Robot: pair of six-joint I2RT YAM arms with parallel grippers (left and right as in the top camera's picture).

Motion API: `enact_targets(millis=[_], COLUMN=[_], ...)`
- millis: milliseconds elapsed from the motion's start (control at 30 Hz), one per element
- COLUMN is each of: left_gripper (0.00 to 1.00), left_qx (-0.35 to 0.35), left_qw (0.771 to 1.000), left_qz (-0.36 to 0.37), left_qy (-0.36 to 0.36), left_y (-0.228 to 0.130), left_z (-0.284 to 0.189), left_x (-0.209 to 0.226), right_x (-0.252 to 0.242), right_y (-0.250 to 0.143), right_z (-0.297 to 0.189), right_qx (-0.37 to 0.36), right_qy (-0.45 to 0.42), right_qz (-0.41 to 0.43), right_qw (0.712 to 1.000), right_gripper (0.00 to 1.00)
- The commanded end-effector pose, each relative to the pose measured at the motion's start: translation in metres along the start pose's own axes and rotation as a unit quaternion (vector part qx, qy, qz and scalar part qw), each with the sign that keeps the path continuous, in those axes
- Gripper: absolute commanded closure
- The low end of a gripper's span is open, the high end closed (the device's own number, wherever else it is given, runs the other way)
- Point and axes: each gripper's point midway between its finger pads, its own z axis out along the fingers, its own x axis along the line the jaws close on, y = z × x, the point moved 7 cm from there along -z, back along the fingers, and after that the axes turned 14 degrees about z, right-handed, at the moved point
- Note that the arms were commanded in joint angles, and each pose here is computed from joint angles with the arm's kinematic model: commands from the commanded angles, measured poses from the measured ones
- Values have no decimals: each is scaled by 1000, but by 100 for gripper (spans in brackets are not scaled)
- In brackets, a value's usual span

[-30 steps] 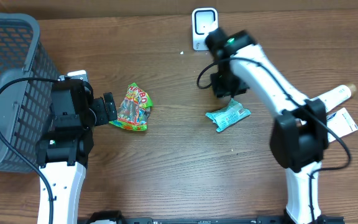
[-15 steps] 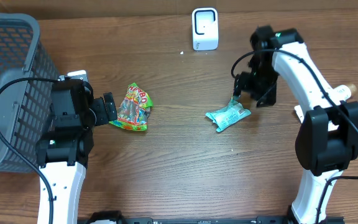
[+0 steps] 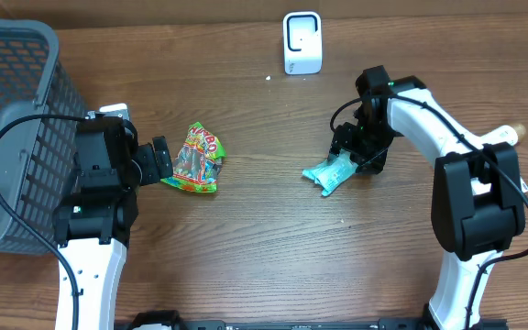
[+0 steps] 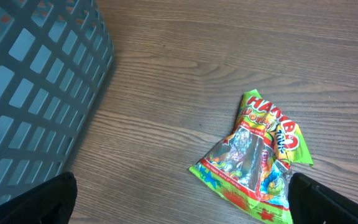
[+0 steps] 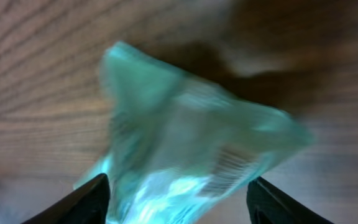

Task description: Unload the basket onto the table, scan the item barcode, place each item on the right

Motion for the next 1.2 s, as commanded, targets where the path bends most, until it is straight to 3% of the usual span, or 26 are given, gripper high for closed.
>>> enact_targets(millis=[0,200,367,767,933,1033,1100,1167], left_gripper=[0,0,0,0,0,0,0,0], left_qx=[-4,-5,-4,-4,-5,-4,-4,-4], left_qw=[1000,1000,1000,1000,1000,1000,1000,1000], left_qz=[5,5,5,5,5,5,5,5], left_qy=[7,7,7,7,7,7,7,7], left_y=[1,1,1,1,1,1,1,1], left_z=[-2,-2,-2,-2,-2,-2,-2,-2], left_x=[3,3,3,3,3,3,3,3], right_x=[0,9,24,57,73,84,89,86], right_y=[-1,10,21,26,27,18,7,-8], right_z=[10,11,10,5,-20,-61,-95,-132], right_qx=[-34,-109,-141,-175,-193,-204,-209,-205], right_qy=[-30,-68,-53,13,32,47,57,73], right_qz=[-8,-144,-295,-508,-472,-437,-403,-324], right_qw=[999,981,943,843,859,875,889,921], right_gripper=[30,32,30,12,5,0,0,0])
